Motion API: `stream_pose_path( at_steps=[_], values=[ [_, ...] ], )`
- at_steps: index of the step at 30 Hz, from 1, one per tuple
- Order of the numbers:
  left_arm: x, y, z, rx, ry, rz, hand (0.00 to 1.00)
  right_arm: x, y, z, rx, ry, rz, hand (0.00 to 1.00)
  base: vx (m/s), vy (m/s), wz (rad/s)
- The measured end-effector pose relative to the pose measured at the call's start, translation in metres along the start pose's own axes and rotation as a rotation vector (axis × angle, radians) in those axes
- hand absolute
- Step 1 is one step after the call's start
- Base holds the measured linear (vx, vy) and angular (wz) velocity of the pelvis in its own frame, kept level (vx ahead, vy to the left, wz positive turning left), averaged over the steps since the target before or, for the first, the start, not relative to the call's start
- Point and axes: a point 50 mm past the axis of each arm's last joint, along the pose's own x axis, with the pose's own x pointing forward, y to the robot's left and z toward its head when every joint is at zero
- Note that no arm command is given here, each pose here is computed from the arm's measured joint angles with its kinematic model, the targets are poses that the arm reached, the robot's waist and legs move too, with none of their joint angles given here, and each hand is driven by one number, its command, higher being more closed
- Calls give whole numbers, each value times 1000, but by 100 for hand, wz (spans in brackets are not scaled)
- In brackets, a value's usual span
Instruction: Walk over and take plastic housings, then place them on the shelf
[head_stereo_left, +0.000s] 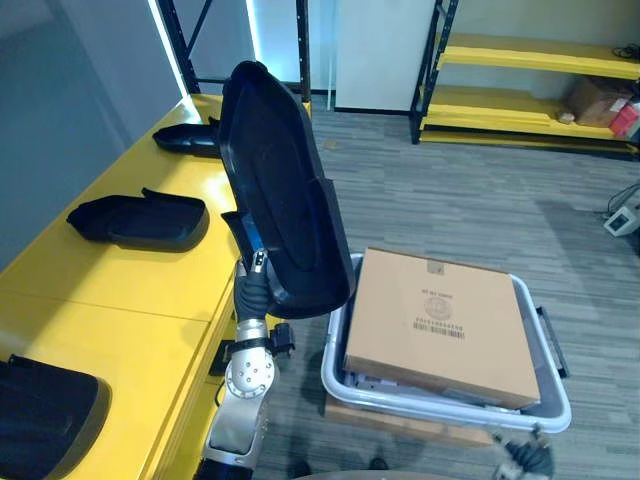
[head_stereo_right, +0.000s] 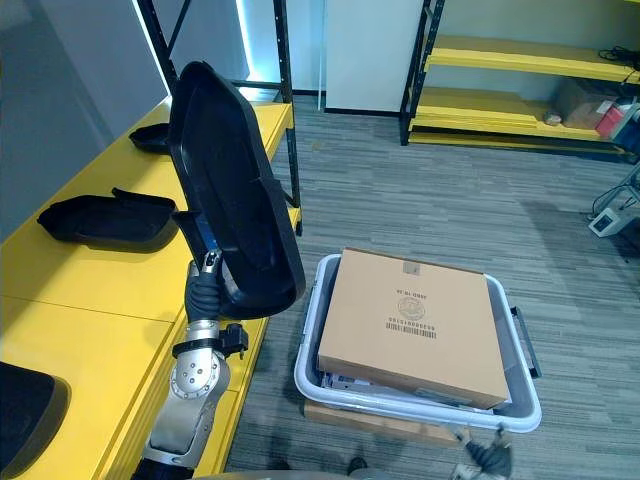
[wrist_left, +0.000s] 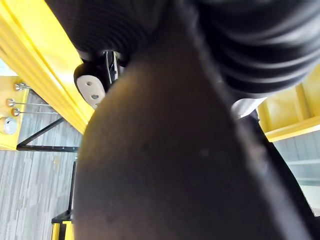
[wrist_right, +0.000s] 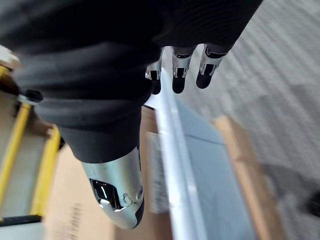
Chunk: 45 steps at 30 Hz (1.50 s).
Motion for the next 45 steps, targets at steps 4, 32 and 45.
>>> stream_pose_path(
  at_steps=[4,32,45],
  values=[
    [0,1,-2,11,6,-5,100,0,8,-5,0,28,23,0,-7,-29,34],
    [-6,-4,34,-62,-182,101,100,8,28,-2,-135,76,51,0,44,33,98],
    [-16,-12,7,-28,-59,85,100,-11,2,-43,-172,182,8,0,113,-15,66]
  ],
)
